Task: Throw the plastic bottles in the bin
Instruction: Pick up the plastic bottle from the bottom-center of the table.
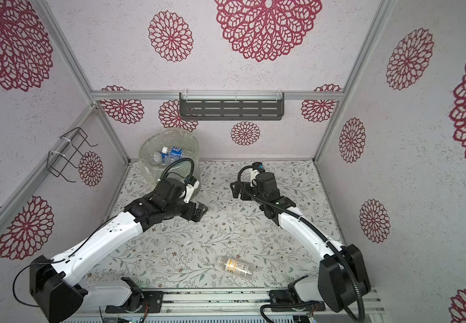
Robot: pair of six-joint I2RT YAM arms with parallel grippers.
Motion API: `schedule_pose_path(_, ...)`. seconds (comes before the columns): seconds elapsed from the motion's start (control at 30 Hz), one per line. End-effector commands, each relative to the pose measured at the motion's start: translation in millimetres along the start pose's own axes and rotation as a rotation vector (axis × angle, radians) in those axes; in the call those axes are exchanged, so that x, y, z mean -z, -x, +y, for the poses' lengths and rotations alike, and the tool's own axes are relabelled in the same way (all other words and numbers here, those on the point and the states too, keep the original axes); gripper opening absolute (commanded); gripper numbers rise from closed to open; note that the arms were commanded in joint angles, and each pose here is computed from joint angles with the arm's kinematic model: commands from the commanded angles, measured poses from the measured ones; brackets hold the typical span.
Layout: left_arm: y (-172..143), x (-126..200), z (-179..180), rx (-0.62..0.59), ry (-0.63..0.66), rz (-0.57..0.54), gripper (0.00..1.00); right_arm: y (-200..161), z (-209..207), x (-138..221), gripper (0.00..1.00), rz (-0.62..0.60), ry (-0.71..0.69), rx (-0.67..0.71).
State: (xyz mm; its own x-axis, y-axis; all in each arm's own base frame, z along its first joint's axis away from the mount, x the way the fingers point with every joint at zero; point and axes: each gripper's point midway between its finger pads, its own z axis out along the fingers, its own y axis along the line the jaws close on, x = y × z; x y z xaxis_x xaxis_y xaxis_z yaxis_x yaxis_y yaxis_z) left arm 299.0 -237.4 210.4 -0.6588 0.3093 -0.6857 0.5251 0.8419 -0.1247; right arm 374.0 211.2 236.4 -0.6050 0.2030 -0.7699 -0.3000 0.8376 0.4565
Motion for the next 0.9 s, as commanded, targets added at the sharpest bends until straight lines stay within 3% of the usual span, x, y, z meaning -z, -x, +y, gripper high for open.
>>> schedule_pose_path(0.0, 3.2, -4.7, -14.9, -0.075, -0.022, -0.002, 0.97, 20.4, -0.1, 17.3, 0.99, -0.083, -0.005, -0.017)
schedule_pose_path(0.4, -25.3, -27.8, -77.3, -0.225, -0.167, 0.080, 0.97, 11.5, -20.4, 29.9, 0.99, -0.093, -0.055, -0.049)
schedule_pose_path(0.87, -65.3, -49.6, -129.9, -0.386, -0.232, 0.210, 0.97, -0.8, -29.7, 44.7, 0.99, -0.106, -0.072, -0.091)
